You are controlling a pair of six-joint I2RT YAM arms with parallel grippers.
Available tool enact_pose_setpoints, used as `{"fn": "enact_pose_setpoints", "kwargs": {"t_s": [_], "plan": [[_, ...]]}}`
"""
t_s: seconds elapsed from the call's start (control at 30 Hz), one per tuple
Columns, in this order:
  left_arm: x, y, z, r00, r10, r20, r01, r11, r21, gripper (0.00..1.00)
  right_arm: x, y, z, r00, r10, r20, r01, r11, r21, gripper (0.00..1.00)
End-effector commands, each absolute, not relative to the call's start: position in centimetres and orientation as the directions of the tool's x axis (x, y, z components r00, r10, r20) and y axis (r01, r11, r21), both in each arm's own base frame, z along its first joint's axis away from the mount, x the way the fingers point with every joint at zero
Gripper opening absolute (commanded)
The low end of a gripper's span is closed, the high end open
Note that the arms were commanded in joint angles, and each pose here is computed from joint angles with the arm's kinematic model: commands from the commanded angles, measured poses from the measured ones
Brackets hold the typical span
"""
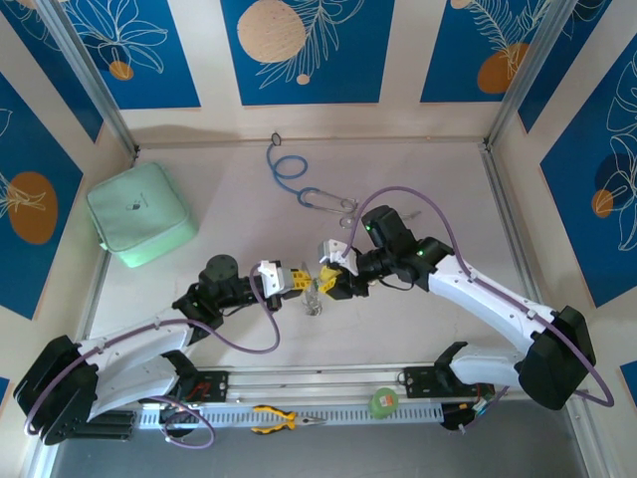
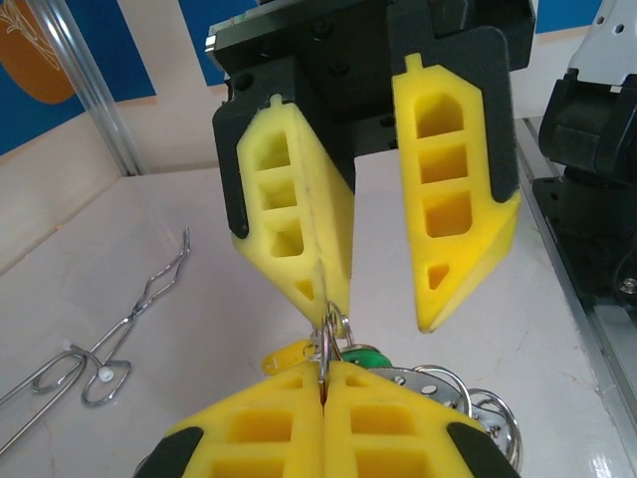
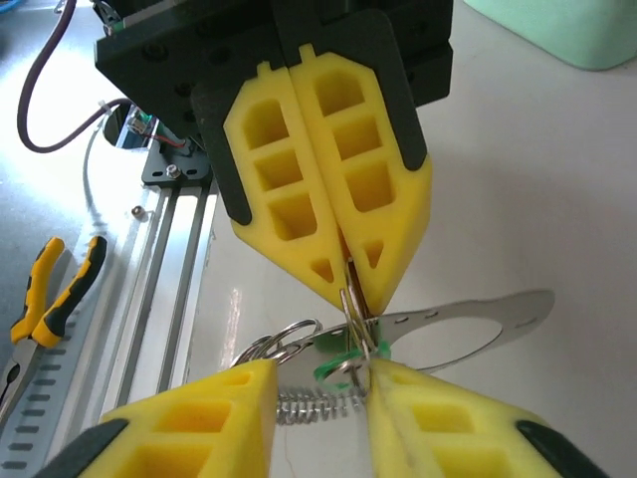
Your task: Put the keys on the keyring
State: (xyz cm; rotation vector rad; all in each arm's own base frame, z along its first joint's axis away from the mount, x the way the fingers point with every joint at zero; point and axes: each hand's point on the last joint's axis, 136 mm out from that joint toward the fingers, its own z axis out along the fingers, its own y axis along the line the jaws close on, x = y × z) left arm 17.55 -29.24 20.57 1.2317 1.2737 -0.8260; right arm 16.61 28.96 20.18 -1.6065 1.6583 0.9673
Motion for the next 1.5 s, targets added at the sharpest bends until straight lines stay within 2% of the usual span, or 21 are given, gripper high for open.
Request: {"fn": "enact_pose_setpoints", "kwargs": {"t_s": [0.0,0.23,0.37,0.53,0.6,0.73,0.87,1.07,1.17,1.27,1.37,1.47], "plan": [[16.7,-29.5,21.9,0.215,0.118,-0.969,0.955,0.181,0.234,0.0,16.3,29.2,20.4,-0.06,-0.527,-0.848,-0.996,-0.024,0.086,0.23],[16.5,-29.4,22.1,0.222,0.112,-0.969,0.955,0.177,0.24,0.0,16.6,29.0,20.1,-0.069,-0.542,-0.837,-0.996,-0.009,0.088,0.01],[16.4,-29.3,23.3,0.231,0.063,-0.971,0.952,0.189,0.239,0.0,17.3,28.6,19.0,-0.102,-0.579,-0.809,-0.994,0.031,0.103,0.0],[15.8,-29.5,24.6,0.227,0.006,-0.974,0.961,0.161,0.225,0.0,17.0,29.4,18.6,-0.153,-0.599,-0.786,-0.982,0.004,0.188,0.0],[15.8,-29.6,24.5,0.224,0.006,-0.975,0.962,0.158,0.222,0.0,16.9,29.8,19.4,-0.152,-0.579,-0.801,-0.98,-0.015,0.197,0.04],[15.9,-29.4,23.7,0.222,0.034,-0.974,0.96,0.168,0.225,0.0,17.2,29.5,20.5,-0.095,-0.525,-0.846,-0.993,-0.01,0.117,0.28],[15.9,-29.4,23.5,0.216,0.04,-0.976,0.962,0.161,0.219,0.0,17.0,29.2,21.2,-0.004,-0.478,-0.878,-1.0,-0.022,0.016,0.33],[15.9,-29.7,23.4,0.215,0.039,-0.976,0.964,0.152,0.218,0.0,16.7,30.0,21.8,0.054,-0.452,-0.89,-0.998,-0.055,-0.032,0.33],[15.8,-29.7,23.4,0.213,0.037,-0.976,0.965,0.146,0.216,0.0,16.7,30.4,21.8,0.062,-0.448,-0.892,-0.997,-0.067,-0.036,0.3],[15.8,-29.7,23.4,0.21,0.035,-0.977,0.966,0.146,0.213,0.0,16.6,30.5,21.7,0.062,-0.454,-0.889,-0.997,-0.073,-0.033,0.17],[15.9,-29.7,23.4,0.209,0.038,-0.977,0.966,0.15,0.212,0.0,16.6,30.4,21.7,0.064,-0.46,-0.885,-0.997,-0.073,-0.034,0.0],[16.6,-29.6,22.9,0.205,0.077,-0.976,0.959,0.182,0.216,0.0,17.0,30.1,21.6,0.074,-0.504,-0.86,-0.997,-0.061,-0.05,0.0]]}}
